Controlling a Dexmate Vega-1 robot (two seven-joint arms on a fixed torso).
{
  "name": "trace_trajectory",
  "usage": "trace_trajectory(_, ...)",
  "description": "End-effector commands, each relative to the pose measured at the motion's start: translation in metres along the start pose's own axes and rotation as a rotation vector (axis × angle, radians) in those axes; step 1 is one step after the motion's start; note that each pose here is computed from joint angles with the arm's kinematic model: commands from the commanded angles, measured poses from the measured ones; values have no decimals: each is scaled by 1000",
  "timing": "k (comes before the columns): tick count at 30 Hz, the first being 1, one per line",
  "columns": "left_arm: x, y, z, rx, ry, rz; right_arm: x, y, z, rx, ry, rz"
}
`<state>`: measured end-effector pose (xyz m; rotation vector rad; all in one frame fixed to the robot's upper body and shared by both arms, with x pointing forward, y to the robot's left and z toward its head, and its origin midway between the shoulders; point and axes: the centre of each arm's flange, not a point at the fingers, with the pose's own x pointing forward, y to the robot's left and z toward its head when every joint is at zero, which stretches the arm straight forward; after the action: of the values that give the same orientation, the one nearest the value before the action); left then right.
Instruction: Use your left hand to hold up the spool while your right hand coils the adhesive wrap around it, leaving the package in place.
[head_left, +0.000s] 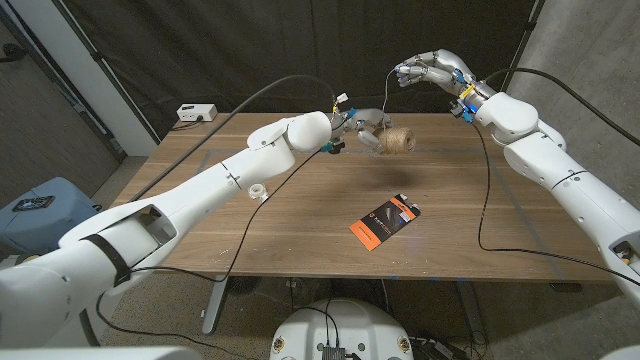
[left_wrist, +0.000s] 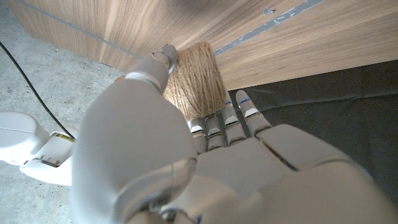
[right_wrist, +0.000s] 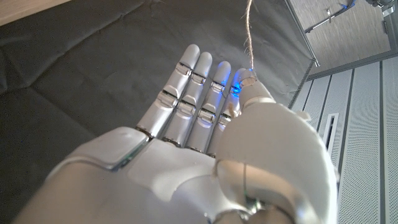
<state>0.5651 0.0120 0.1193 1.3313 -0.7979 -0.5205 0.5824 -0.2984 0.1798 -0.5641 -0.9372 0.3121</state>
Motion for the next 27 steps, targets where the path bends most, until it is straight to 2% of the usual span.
trace_trajectory(1,-8,2,-2,7,4,-13,-3,-9,-13,5,37,-31)
trace_trajectory(15,-16,7,-2,-1,7,-8,-6,-17,-26,20,66,-51)
trace_trajectory(27,-19,11,2,-16,3,-5,-17,-17,-43,45,94,-63)
